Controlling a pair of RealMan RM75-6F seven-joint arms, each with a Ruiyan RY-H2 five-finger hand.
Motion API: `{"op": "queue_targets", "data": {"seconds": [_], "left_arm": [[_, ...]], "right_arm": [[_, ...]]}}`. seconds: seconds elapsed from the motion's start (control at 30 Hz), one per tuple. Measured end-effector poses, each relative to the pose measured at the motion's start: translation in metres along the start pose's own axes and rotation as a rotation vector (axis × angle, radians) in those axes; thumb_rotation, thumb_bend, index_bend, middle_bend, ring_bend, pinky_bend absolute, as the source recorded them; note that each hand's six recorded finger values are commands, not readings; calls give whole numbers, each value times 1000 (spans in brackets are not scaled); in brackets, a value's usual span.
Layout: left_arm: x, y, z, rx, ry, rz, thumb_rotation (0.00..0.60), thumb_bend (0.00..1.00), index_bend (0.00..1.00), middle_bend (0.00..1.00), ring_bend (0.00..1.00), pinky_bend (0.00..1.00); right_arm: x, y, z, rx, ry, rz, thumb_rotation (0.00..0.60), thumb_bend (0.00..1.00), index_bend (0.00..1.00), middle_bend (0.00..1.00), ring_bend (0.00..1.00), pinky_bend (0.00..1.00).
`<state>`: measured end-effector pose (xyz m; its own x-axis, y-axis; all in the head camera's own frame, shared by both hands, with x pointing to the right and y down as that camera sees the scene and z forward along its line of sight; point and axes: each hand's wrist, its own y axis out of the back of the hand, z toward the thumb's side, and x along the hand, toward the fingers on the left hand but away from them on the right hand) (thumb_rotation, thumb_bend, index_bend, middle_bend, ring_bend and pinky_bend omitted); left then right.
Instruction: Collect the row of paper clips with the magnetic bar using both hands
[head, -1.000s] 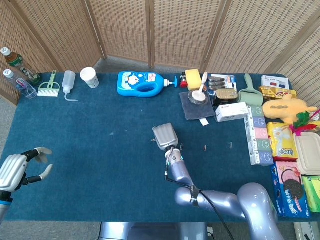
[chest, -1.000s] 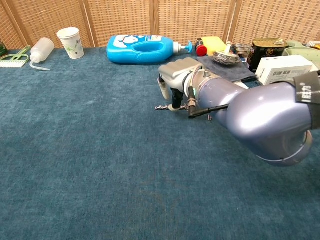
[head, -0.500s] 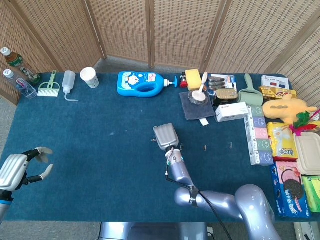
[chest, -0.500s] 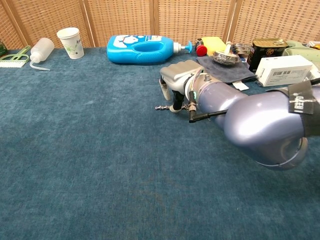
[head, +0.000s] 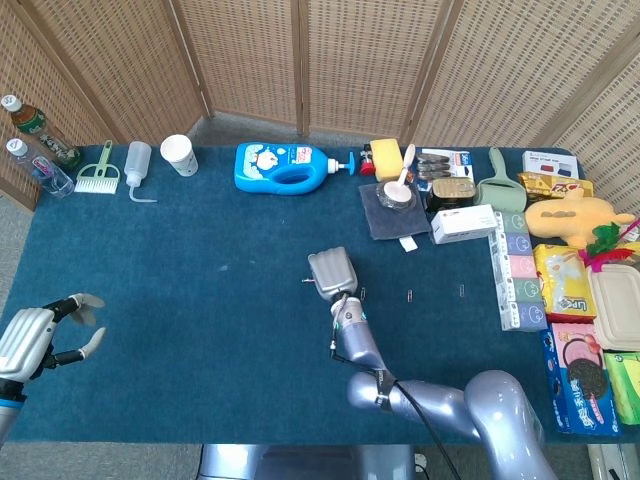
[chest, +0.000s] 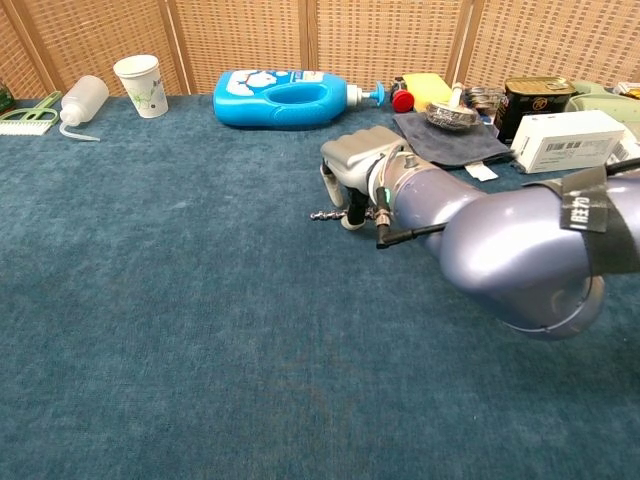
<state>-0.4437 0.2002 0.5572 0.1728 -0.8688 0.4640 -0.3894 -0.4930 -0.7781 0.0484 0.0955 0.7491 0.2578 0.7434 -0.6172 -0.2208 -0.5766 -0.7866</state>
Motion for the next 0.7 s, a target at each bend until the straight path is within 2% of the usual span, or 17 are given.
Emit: {"op": "queue_targets", "data": {"seconds": [0.7], "left_arm": [[2, -3, -3, -6, 5, -5, 353, 316, 341, 524, 489, 917]], "right_arm": [[-4, 0, 3, 25, -10, 24, 600, 338, 514, 814, 899, 1000]]}}
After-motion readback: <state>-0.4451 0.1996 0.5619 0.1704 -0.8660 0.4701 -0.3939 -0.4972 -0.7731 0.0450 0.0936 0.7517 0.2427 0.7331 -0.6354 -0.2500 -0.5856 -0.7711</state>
